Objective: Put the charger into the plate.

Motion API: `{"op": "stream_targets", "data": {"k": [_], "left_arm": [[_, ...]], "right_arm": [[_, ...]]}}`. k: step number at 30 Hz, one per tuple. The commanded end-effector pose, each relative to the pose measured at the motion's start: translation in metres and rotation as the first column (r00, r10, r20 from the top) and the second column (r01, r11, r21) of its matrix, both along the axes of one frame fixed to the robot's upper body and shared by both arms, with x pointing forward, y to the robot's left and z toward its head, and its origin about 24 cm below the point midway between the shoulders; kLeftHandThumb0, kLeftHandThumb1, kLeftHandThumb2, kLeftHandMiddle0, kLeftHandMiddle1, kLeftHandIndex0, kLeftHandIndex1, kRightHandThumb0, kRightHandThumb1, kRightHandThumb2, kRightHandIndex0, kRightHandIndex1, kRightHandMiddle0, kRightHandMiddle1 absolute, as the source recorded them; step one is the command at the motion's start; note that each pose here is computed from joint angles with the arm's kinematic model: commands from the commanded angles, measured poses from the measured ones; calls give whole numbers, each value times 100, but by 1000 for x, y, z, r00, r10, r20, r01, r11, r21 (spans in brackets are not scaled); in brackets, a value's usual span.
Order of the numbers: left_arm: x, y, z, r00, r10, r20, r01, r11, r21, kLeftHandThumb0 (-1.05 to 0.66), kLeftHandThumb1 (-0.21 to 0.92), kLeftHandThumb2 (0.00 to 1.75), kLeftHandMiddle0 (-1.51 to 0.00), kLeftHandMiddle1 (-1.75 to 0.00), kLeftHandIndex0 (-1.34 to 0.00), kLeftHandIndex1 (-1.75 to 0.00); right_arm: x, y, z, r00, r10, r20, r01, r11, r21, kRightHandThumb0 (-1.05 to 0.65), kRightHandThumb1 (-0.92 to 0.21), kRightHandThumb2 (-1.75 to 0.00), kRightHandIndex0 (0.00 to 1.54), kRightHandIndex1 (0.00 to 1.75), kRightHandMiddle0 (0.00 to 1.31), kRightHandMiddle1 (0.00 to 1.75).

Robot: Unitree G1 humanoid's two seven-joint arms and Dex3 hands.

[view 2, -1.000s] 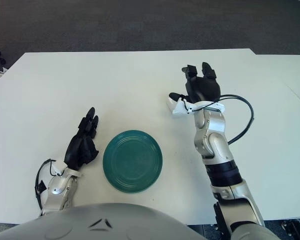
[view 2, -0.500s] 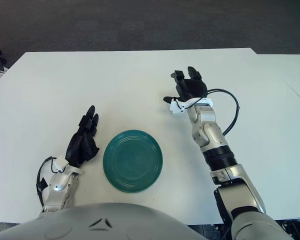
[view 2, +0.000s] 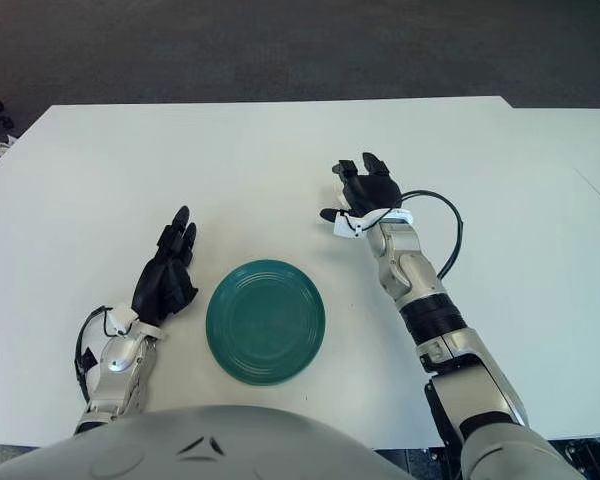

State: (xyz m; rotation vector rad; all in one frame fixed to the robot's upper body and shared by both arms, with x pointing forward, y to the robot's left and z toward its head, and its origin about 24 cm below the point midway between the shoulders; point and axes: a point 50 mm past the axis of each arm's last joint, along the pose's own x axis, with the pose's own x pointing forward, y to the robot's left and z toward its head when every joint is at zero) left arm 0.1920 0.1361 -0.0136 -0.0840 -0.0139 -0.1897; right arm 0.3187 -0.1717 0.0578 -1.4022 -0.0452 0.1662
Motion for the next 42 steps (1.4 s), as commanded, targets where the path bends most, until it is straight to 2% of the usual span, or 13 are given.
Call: {"op": "stream_targets", "data": {"k": [1,13,17,29,42], "left_arm": [[-22,1,-30,988,3,-157,-1,1000,11,-105,92,106,0,0,-4,-9],[-23,3,-28,988,-4,-157,9,1000,26,-105,92,106,0,0,-1,-10],[-24,6,-33,986,8,-165,-5,1000,20,-105,92,106,0,0,-1,-11],[-23,7,-34,988,2,-152,-1,1000,1,-105,92,105,0,0,0,-17],[-24,9,-33,988,15,-153,-16,1000,-9,-105,92,105,0,0,0,-23]], "right_arm": [[3,5,3,1000,13,22,-13,1000,15,-103,-92,-70,22,1,0,71],[0,4,-9,1000,16,-14,-16,1000,16,-104,-92,-71,23,1,0,70],[0,2,-13,999,11,-30,-10,1000,17,-104,-92,-71,23,1,0,71],[4,-3,-23,997,-19,-77,19,1000,7,-104,-92,-73,24,1,0,73],[2,-4,-30,994,-3,-108,3,1000,4,-105,-92,-73,27,1,0,77]]}}
